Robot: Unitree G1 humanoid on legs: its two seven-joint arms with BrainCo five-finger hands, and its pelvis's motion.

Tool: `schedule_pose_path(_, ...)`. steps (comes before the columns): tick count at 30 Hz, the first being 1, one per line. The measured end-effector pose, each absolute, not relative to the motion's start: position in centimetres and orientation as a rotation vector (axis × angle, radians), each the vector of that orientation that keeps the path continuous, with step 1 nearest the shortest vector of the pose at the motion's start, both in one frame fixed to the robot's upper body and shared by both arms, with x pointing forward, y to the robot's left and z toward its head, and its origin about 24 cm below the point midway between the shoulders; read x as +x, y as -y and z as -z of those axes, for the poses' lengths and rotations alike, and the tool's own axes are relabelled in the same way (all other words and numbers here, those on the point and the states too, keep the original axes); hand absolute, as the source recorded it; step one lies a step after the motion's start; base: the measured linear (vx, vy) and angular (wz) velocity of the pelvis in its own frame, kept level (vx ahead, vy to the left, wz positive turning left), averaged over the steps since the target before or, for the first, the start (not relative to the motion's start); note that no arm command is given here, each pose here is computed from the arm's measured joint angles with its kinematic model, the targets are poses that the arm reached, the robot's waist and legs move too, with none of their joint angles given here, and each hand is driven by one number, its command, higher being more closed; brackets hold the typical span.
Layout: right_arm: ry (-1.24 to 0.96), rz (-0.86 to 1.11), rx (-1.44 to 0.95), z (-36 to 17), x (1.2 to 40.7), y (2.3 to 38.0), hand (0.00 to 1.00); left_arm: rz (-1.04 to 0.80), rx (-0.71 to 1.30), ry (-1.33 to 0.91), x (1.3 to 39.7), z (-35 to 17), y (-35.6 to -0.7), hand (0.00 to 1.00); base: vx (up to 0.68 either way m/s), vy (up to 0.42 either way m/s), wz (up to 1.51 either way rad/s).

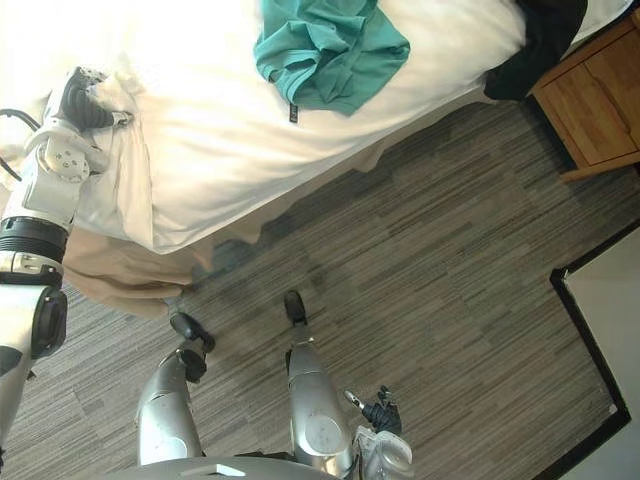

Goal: Tidy the bed and pick cloth on bed and put in laundry

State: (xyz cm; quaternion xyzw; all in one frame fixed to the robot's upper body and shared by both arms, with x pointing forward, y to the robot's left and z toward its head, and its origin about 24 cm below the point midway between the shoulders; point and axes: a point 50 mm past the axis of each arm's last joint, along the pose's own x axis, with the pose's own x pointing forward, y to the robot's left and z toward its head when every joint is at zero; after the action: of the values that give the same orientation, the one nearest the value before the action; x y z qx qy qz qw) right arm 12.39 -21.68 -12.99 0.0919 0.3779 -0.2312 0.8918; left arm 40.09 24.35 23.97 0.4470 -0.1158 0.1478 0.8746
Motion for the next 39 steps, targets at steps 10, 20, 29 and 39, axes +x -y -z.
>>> schedule_pose_path(10,-0.824,0.475,0.175,13.4,11.4,21.6,0.00,-0.255,0.979,0.108,37.1,-16.4,-27.1,1.00,0.10,0.010,0.31)
schedule_pose_path(20,-1.009,0.515,0.143,15.3,7.6,22.3,0.00,-0.276,0.793,-0.206,25.2,-2.9,-30.3,0.00,0.10,-0.007,0.55)
schedule_pose_path(29,-1.073,0.513,0.112,15.7,6.8,22.8,0.00,-0.572,0.427,-0.654,13.3,7.3,-31.5,0.00,0.00,0.012,0.18)
schedule_pose_path(39,-1.062,0.611,0.195,15.7,6.1,22.8,0.00,-0.747,0.013,-1.050,4.2,14.6,-25.5,0.00,0.03,0.009,0.52)
